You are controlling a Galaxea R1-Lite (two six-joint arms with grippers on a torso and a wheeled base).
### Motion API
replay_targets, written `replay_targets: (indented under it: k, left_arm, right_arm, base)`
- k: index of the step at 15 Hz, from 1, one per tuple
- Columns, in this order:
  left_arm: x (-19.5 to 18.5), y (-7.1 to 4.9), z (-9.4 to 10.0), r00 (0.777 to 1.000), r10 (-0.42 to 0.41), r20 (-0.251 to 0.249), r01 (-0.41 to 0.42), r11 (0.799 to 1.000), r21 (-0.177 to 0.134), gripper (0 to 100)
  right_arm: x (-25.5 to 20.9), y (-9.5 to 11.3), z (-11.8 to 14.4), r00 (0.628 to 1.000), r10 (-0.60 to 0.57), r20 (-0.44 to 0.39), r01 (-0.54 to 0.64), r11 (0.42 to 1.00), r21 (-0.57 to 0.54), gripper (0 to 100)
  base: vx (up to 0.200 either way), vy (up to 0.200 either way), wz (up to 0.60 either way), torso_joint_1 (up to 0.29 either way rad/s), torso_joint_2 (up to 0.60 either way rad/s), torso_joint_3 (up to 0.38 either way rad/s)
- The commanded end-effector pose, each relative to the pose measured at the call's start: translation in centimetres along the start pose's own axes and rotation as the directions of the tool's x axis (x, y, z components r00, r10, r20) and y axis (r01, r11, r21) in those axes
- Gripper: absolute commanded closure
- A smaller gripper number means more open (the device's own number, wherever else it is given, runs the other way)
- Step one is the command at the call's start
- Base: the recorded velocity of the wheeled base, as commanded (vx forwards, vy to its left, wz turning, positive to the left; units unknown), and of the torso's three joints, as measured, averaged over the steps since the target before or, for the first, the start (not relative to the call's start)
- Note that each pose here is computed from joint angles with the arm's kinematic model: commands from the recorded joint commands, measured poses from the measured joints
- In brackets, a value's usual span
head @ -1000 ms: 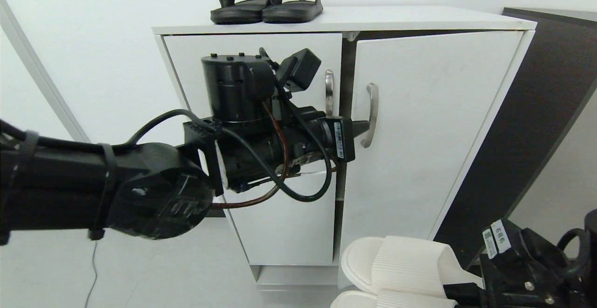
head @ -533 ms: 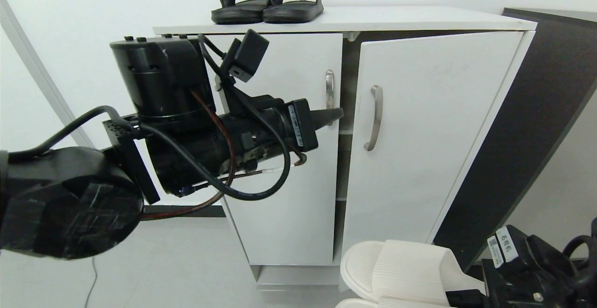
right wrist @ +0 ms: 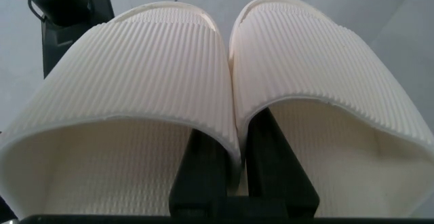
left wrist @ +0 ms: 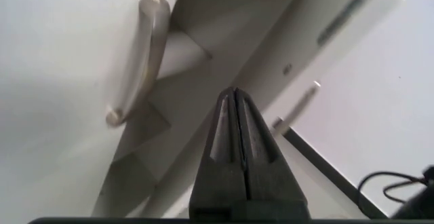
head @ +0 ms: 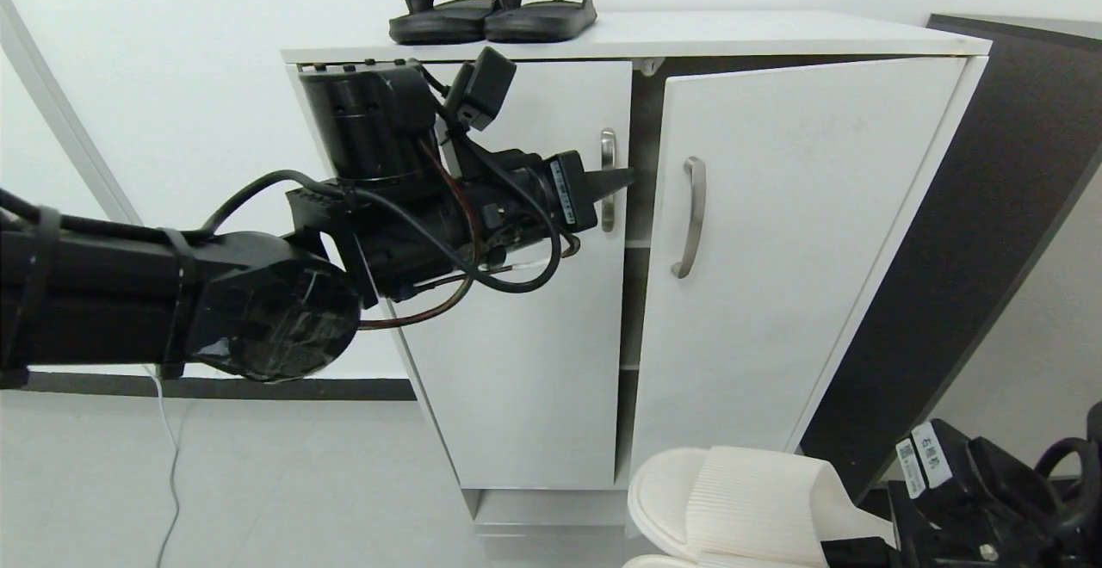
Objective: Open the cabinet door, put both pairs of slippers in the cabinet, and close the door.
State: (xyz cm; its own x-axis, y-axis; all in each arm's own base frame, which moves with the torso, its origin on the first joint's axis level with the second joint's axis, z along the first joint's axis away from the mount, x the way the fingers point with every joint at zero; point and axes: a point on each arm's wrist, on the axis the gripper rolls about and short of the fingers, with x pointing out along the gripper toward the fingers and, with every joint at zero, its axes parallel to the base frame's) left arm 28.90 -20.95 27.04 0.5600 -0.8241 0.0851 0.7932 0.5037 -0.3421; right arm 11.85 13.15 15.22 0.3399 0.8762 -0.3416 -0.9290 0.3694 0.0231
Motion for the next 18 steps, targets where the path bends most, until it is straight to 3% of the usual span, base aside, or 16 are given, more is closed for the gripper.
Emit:
replay_targets:
  k: [1, 7, 10, 12, 15, 18]
  left_arm:
    - [1.7, 0.7, -0.5, 1.000, -0.004, -0.005, 0.004, 1.000, -0.002, 100]
    - [3.7, 0.9, -0.9, 1.000, -0.027, -0.006, 0.027, 1.000, -0.002, 100]
    - [4.1, 0.7, -1.1, 0.999, -0.031, -0.008, 0.031, 1.000, -0.003, 100]
    - [4.2, -1.0, -2.2, 0.997, -0.069, -0.030, 0.068, 0.998, -0.005, 100]
    - [3.7, -5.2, -3.2, 0.982, -0.185, -0.023, 0.185, 0.983, 0.002, 100]
    - [3.5, -5.2, -2.7, 0.983, -0.183, -0.007, 0.183, 0.983, 0.008, 100]
  right_arm:
    - [0.1, 0.1, -0.1, 1.000, 0.007, -0.006, -0.007, 1.000, 0.001, 100]
    - [0.2, 0.3, -0.5, 1.000, 0.020, -0.023, -0.021, 0.999, -0.024, 100]
    - [0.3, 0.5, -1.1, 0.999, 0.032, -0.043, -0.032, 0.999, -0.022, 100]
    - [0.2, 1.0, -1.7, 0.996, 0.066, -0.060, -0.069, 0.996, -0.050, 100]
    - [0.1, 1.2, -1.9, 0.994, 0.091, -0.061, -0.094, 0.993, -0.065, 100]
    - [0.0, 1.2, -1.8, 0.994, 0.090, -0.059, -0.094, 0.993, -0.068, 100]
  base:
    - [0.000, 0.000, 0.00, 0.000, 0.00, 0.000]
    - [0.000, 0.000, 0.00, 0.000, 0.00, 0.000]
    - [-0.200, 0.000, 0.00, 0.002, 0.00, 0.004]
    - [-0.200, 0.000, 0.00, 0.000, 0.00, -0.005]
    - [-0.200, 0.000, 0.00, 0.001, 0.00, 0.001]
    - [-0.067, 0.000, 0.00, -0.001, 0.00, 0.001]
